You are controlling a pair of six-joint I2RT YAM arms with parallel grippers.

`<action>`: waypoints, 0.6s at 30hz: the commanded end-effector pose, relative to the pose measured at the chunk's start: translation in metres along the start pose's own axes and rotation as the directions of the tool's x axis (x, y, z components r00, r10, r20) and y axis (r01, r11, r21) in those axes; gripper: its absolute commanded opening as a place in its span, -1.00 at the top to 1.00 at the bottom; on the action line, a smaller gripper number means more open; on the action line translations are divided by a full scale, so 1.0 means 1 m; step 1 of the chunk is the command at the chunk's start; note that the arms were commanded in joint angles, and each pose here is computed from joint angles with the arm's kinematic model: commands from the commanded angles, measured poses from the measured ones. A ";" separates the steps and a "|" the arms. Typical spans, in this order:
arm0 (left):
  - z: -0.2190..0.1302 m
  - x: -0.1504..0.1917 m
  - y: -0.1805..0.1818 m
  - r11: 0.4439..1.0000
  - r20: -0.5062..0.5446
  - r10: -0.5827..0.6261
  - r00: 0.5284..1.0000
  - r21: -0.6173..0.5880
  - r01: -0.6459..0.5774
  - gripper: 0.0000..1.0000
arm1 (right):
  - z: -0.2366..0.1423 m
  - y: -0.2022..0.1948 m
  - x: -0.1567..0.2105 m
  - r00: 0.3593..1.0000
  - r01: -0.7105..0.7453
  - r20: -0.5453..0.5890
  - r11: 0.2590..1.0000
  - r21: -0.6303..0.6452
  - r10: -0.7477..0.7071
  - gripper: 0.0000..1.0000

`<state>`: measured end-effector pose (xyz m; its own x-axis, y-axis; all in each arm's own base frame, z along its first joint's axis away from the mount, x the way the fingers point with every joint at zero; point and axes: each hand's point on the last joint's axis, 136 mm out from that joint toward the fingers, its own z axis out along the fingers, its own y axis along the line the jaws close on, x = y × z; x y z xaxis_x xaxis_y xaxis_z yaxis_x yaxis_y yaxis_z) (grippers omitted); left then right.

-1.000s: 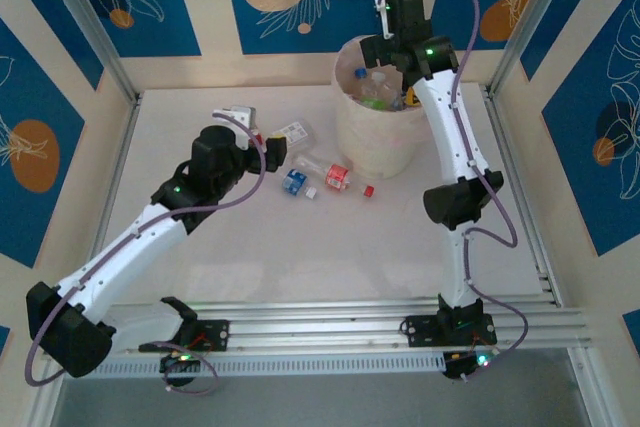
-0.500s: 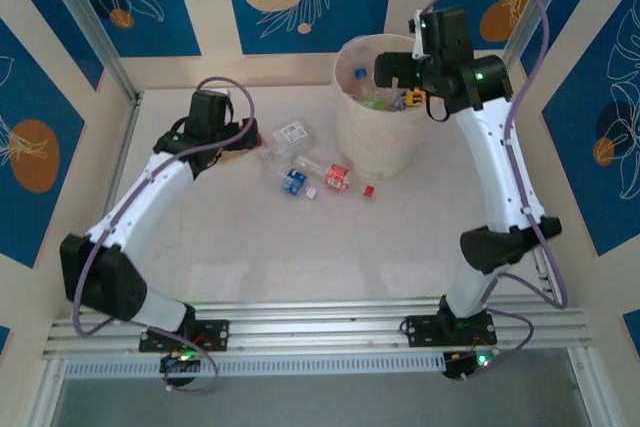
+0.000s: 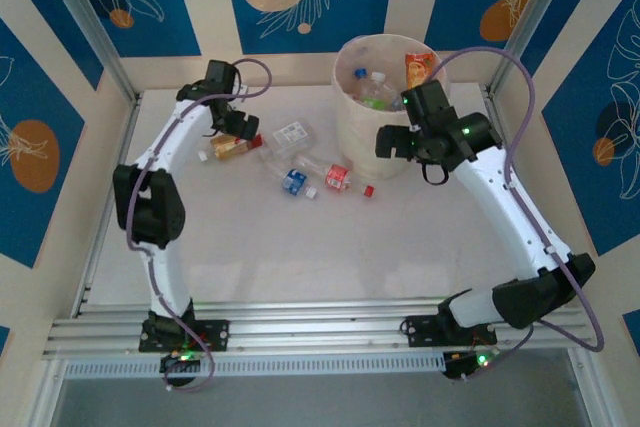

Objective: Put the plastic bottles in the bin

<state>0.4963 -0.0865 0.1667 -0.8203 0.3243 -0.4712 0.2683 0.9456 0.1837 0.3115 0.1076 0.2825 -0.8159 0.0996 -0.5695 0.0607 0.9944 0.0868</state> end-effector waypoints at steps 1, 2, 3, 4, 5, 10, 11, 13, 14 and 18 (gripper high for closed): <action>0.015 0.015 0.009 0.989 -0.110 0.146 0.983 0.006 -0.146 -0.99 | -0.001 -0.008 0.020 0.999 -0.046 -0.014 0.997 0.063 0.047 -0.99; 0.021 0.015 0.010 0.987 -0.120 0.160 0.980 0.010 -0.160 -0.99 | 0.001 -0.010 0.026 0.999 -0.044 -0.017 0.996 0.078 0.046 -0.99; 0.027 0.015 0.012 0.986 -0.132 0.169 0.977 0.015 -0.169 -0.99 | 0.002 -0.010 0.032 0.998 -0.047 -0.025 0.995 0.085 0.049 -0.98; 0.031 0.017 0.014 0.985 -0.147 0.173 0.974 0.017 -0.172 -0.99 | 0.004 -0.010 0.037 0.998 -0.051 -0.034 0.995 0.087 0.054 -0.99; 0.035 0.017 0.016 0.984 -0.159 0.180 0.971 0.019 -0.179 -0.99 | 0.006 -0.009 0.042 0.997 -0.056 -0.045 0.995 0.085 0.060 -0.98; 0.053 0.018 0.020 0.978 -0.192 0.206 0.960 0.015 -0.207 -0.99 | 0.018 -0.007 0.062 0.993 -0.075 -0.087 0.994 0.082 0.082 -0.99; 0.056 0.019 0.021 0.977 -0.199 0.210 0.957 0.014 -0.212 -0.99 | 0.021 -0.006 0.066 0.991 -0.076 -0.100 0.994 0.082 0.084 -0.99; 0.063 0.020 0.022 0.976 -0.207 0.216 0.954 0.016 -0.218 -0.99 | 0.024 -0.006 0.071 0.989 -0.080 -0.116 0.993 0.085 0.090 -0.99; 0.067 0.019 0.022 0.976 -0.208 0.218 0.953 0.019 -0.219 -0.99 | 0.026 -0.005 0.073 0.988 -0.083 -0.123 0.993 0.087 0.093 -0.99; 0.078 0.020 0.023 0.975 -0.218 0.222 0.950 0.040 -0.219 -0.99 | 0.029 -0.004 0.076 0.986 -0.084 -0.139 0.992 0.092 0.096 -0.98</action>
<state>0.5255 -0.0662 0.1006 -0.8279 0.4994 -0.2555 0.4403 0.8607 0.2555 0.2684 0.1094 0.2167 -0.8809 0.1553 -0.4472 0.1556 0.9872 0.0362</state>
